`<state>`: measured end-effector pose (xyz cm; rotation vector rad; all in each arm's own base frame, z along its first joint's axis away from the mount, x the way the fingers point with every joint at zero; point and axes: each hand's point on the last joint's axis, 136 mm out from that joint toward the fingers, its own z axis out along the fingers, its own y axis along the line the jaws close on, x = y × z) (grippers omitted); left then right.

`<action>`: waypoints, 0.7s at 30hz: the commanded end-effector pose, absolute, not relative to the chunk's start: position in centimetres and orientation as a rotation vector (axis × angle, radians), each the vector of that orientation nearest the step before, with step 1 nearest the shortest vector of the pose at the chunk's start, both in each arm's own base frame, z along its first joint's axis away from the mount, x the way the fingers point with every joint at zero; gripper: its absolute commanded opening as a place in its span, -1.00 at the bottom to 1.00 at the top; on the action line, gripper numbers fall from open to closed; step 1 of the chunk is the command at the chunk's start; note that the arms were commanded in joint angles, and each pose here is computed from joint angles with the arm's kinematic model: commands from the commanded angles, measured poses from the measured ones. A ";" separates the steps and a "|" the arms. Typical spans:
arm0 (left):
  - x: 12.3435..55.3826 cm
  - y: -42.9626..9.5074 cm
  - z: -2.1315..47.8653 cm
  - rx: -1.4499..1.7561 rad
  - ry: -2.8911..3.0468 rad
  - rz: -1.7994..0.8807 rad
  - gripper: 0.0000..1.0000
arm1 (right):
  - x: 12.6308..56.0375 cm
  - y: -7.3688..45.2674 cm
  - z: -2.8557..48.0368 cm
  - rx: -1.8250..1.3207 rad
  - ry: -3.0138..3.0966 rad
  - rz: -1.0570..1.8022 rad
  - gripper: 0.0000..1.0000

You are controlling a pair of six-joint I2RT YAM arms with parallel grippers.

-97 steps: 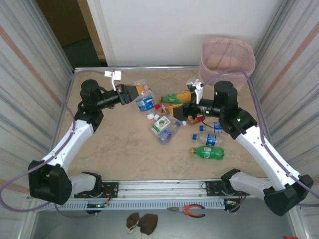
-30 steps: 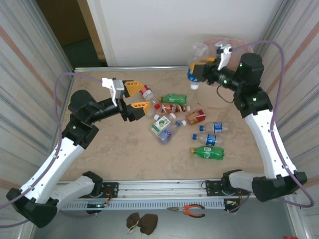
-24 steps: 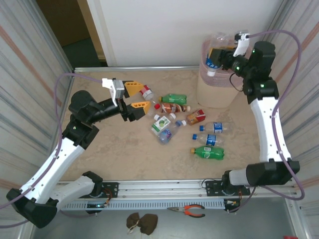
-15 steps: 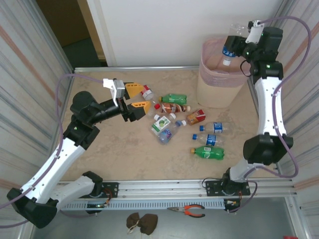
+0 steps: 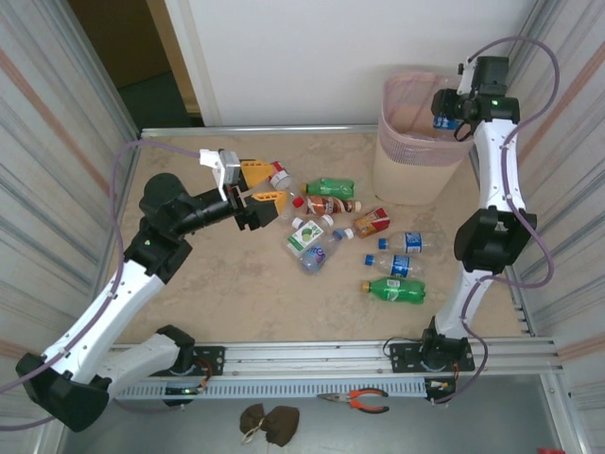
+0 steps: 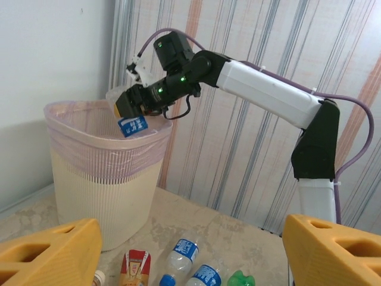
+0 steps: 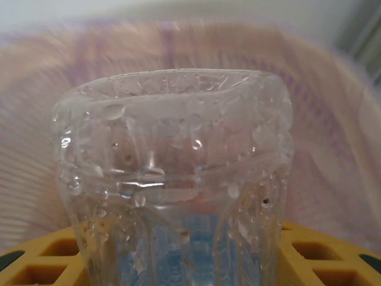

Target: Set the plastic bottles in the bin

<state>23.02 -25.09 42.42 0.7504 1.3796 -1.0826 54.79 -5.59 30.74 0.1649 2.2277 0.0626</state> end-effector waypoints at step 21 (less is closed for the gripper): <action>23.7 -25.0 42.4 0.718 1.398 -1.076 0.60 | 54.2 -7.5 20.2 0.248 2.562 -0.052 0.28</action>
